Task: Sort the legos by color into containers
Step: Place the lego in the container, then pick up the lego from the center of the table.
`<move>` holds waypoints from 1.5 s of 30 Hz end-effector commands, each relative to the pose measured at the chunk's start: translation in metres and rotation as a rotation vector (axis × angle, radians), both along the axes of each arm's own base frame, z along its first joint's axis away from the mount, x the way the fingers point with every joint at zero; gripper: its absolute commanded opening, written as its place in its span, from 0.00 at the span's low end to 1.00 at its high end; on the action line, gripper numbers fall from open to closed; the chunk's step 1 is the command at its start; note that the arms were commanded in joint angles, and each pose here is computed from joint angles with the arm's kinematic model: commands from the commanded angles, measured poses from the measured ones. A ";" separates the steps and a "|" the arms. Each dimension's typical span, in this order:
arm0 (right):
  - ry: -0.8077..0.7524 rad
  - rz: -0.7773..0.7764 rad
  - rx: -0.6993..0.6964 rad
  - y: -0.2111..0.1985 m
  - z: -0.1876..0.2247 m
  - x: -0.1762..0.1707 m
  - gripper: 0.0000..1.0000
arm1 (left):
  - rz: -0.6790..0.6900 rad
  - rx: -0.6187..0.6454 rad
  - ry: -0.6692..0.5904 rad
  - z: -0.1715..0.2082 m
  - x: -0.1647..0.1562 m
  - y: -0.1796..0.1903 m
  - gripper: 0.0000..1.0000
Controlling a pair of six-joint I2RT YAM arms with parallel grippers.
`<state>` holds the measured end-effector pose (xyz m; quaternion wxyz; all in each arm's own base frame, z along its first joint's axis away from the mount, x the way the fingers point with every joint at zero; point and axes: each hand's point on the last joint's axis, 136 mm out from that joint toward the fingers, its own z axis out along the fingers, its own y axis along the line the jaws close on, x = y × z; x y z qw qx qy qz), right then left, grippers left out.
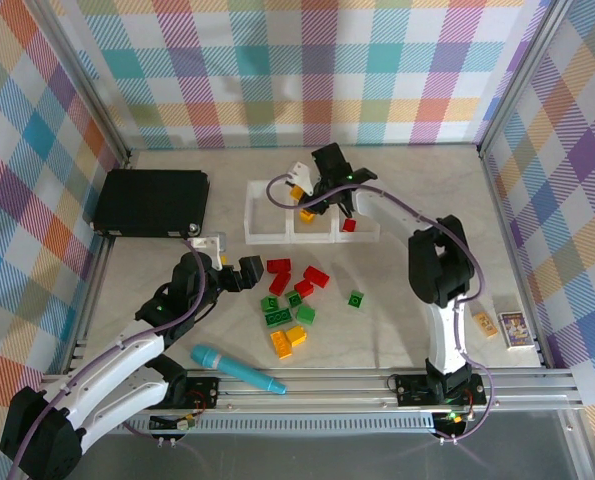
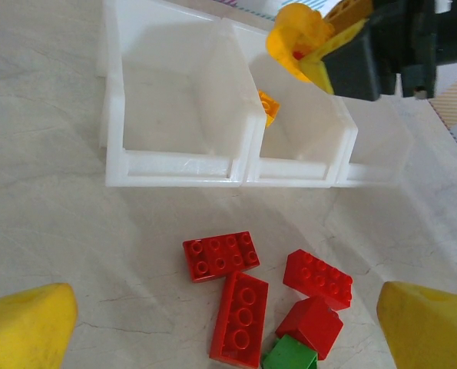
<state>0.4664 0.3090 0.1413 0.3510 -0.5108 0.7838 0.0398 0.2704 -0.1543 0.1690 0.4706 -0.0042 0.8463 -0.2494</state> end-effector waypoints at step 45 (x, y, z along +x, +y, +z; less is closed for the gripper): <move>-0.020 -0.321 0.148 -0.052 0.056 -0.022 0.64 | -0.079 0.003 0.017 0.004 -0.002 -0.015 1.00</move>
